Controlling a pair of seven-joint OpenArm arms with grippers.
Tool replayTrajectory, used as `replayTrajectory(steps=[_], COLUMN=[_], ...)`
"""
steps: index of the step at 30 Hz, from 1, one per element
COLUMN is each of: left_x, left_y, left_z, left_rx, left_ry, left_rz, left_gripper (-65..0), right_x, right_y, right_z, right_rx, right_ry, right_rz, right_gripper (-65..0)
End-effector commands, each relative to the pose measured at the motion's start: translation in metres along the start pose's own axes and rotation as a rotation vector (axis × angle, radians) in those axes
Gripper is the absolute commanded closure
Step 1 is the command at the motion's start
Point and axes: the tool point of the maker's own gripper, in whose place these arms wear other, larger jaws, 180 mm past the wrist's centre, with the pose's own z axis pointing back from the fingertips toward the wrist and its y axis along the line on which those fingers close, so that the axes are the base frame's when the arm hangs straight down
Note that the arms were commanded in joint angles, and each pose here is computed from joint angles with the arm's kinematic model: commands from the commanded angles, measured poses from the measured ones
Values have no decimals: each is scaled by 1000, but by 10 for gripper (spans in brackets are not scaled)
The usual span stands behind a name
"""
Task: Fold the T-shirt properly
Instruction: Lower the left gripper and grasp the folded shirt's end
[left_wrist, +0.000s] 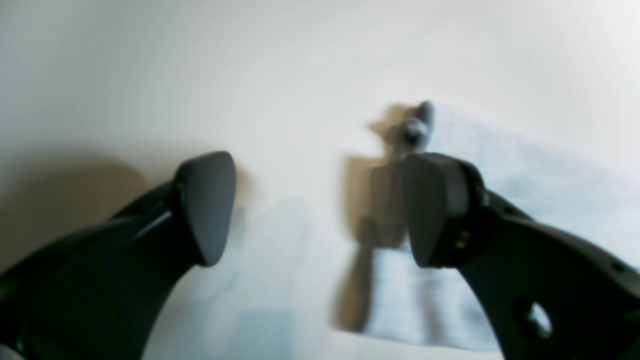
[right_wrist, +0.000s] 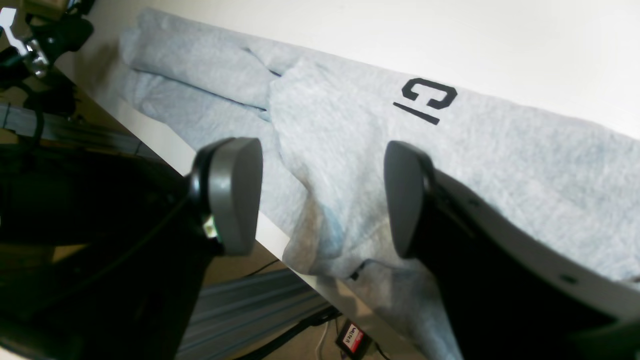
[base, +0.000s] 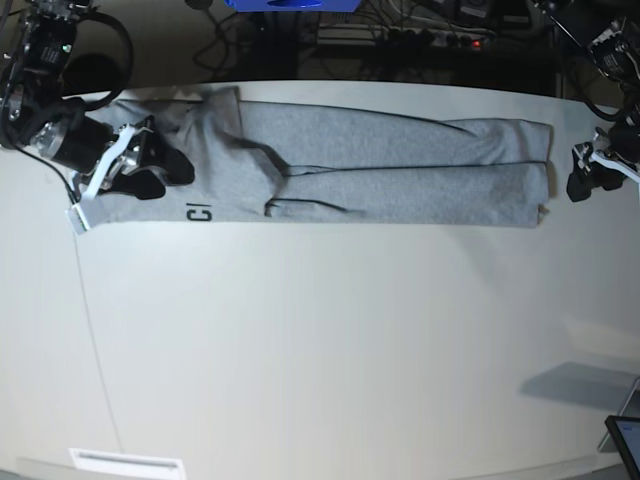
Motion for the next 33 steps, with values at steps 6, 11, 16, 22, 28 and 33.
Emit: replayTrajectory(steps=[6,11,16,22,28,33], left_x=[-1,-5,-18,-46,-63,-83], left_y=[3,0,-25,-34,-43,-65], left_z=[-3,-6,-27,-46,-54,-63], left_rx=[-134,-149,-212,-251,-273,-321], left_ry=[-29,-7,87,166,215,287], left_rz=[186,185,130,208,222,201], left_gripper=[-514,-514,-514,-509,-509,-507], right_x=[10,10,10,5,4,4], right_y=[4,4,5,10,10,10], right_z=[3,3,3,-1,-1,-1], right_rx=[16,16,17,35,35,35], right_ry=[-36,-36,-37,-23,-20,-20], right_rz=[22,22,21,18,15,15], right_gripper=[-373,-373,-373,-373,-373,-373])
